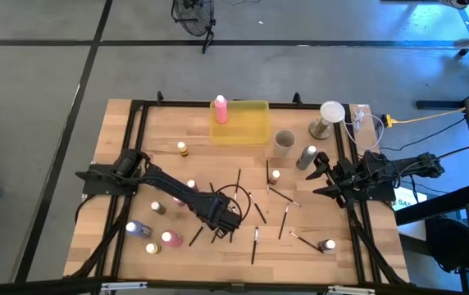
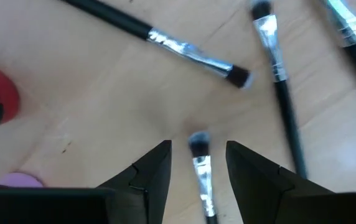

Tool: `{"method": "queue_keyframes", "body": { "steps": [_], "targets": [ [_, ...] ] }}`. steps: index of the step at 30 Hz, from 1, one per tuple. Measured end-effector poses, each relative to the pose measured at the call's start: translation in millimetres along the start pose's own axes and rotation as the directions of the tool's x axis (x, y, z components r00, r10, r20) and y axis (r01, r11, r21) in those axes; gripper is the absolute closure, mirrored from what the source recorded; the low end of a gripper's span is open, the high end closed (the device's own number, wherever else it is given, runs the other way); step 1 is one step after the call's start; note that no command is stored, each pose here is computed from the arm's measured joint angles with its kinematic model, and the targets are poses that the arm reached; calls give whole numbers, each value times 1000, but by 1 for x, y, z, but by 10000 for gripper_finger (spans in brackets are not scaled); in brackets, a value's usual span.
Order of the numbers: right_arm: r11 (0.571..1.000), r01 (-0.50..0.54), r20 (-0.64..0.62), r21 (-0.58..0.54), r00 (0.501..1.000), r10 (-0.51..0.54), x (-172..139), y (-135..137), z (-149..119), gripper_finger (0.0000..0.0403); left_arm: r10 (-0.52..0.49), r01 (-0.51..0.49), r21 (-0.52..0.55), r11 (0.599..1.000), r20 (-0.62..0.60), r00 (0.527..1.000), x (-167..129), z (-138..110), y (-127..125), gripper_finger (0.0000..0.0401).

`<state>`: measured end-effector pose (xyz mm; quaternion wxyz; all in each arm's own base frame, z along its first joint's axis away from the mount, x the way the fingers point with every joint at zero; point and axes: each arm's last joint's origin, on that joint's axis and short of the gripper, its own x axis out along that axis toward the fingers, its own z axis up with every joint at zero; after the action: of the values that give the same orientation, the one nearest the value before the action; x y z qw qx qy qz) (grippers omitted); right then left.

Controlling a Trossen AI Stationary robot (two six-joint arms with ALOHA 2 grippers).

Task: Pick & Place Paint Supplies
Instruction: Put the silver paint brush into the white cup

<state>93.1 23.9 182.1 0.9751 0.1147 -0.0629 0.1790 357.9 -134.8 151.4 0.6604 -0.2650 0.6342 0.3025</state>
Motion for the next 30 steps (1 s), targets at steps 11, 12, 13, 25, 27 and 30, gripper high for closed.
{"method": "queue_keyframes", "body": {
  "steps": [11, 12, 13, 25, 27, 30],
  "targets": [
    [1000, -1, 1, 0, 1000, 1, 0, 0, 0, 174, -11, 11, 16, 1000, -16, 1000, 6, 0, -3, 252],
    [1000, -1, 2, 0, 1000, 1, 0, 0, 0, 174, -11, 12, 18, 1000, -15, 1000, 6, 0, -3, 252],
    [1000, 0, 3, 0, 1000, 0, 0, 0, 0, 174, -12, 12, 18, 1000, -14, 1000, 6, 0, -3, 252],
    [1000, -1, 5, -1, 1000, 1, 0, 0, 1, 174, -20, 20, 22, 1000, -7, 1000, 7, 2, -4, 278],
    [1000, -1, 5, -1, 1000, 1, 0, 0, 0, 174, -22, 22, 19, 1000, -6, 1000, 7, 2, -4, 287],
    [1000, -1, 5, -1, 1000, 1, 0, 0, 1, 174, -24, 24, 1, 1000, -4, 1000, 7, 2, -5, 303]
  ]
}}
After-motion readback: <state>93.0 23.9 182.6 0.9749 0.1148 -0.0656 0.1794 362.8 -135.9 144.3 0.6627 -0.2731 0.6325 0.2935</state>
